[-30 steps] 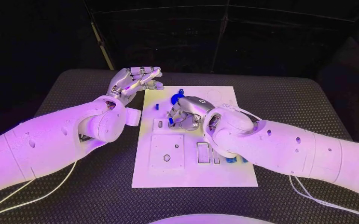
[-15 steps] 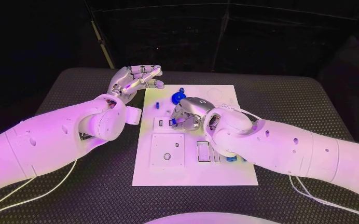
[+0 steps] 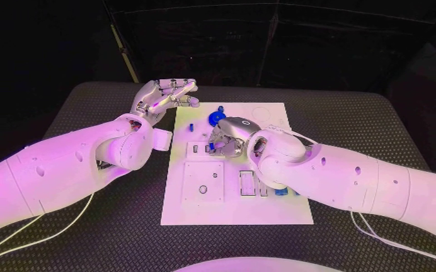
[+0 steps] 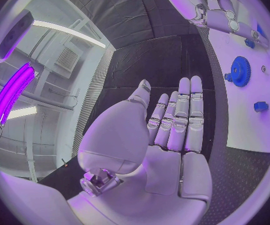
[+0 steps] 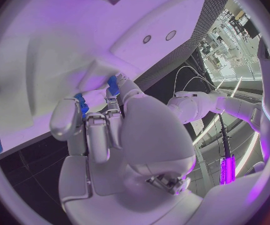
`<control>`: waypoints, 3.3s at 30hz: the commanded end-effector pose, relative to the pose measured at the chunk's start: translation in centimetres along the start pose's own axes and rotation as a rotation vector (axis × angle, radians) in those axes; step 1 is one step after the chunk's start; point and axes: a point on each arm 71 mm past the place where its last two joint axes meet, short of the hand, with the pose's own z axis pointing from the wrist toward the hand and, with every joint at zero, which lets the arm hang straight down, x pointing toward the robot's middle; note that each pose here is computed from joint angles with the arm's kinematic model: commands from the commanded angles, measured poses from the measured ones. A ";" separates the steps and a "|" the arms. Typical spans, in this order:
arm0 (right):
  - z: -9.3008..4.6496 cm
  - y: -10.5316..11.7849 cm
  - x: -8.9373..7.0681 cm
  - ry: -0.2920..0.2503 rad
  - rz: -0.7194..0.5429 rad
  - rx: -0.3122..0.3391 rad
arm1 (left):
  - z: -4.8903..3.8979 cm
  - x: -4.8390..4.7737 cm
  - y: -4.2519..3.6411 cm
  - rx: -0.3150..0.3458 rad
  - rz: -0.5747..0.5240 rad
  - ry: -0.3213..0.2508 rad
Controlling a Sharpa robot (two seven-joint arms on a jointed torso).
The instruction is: Assemble the parts on the task board
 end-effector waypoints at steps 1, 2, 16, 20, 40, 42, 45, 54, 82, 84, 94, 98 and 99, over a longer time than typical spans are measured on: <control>0.0 -0.3 0.2 0.014 -0.024 0.021 | 0.06 0.17 -0.12 0.008 -0.003 0.014; 0.0 -0.3 0.2 0.014 -0.024 0.023 | 0.06 0.17 -0.12 0.008 -0.004 0.014; 0.0 -0.5 0.5 0.031 -0.039 0.039 | 0.06 0.16 -0.07 0.006 -0.004 0.014; -0.1 -0.4 0.6 0.037 -0.040 0.041 | 0.06 0.18 -0.06 0.006 -0.004 0.015; -0.2 -0.4 0.9 0.063 -0.060 0.052 | 0.05 0.16 -0.02 0.004 -0.004 0.015; -0.2 -0.4 0.9 0.059 -0.061 0.052 | 0.05 0.15 -0.02 0.004 -0.004 0.015; -0.2 -0.4 0.9 0.055 -0.062 0.054 | 0.05 0.15 0.00 0.003 -0.004 0.015; -0.3 -0.5 0.9 0.045 -0.063 0.058 | 0.06 0.11 0.04 0.003 -0.004 0.014; -0.2 -0.5 0.7 0.008 -0.052 0.061 | 0.06 -0.01 0.15 -0.002 -0.003 0.011; -0.2 -0.5 0.7 0.008 -0.052 0.061 | 0.06 -0.03 0.16 -0.003 -0.003 0.010; -0.5 -0.4 0.1 -0.069 -0.014 0.029 | 0.06 -0.14 0.20 -0.005 -0.001 0.007; -1.0 -0.1 -0.1 -0.096 0.038 -0.041 | 0.07 -0.25 0.28 -0.014 0.000 0.007; -1.1 -0.1 -0.2 -0.096 0.049 -0.058 | 0.06 -0.28 0.31 -0.016 0.002 0.008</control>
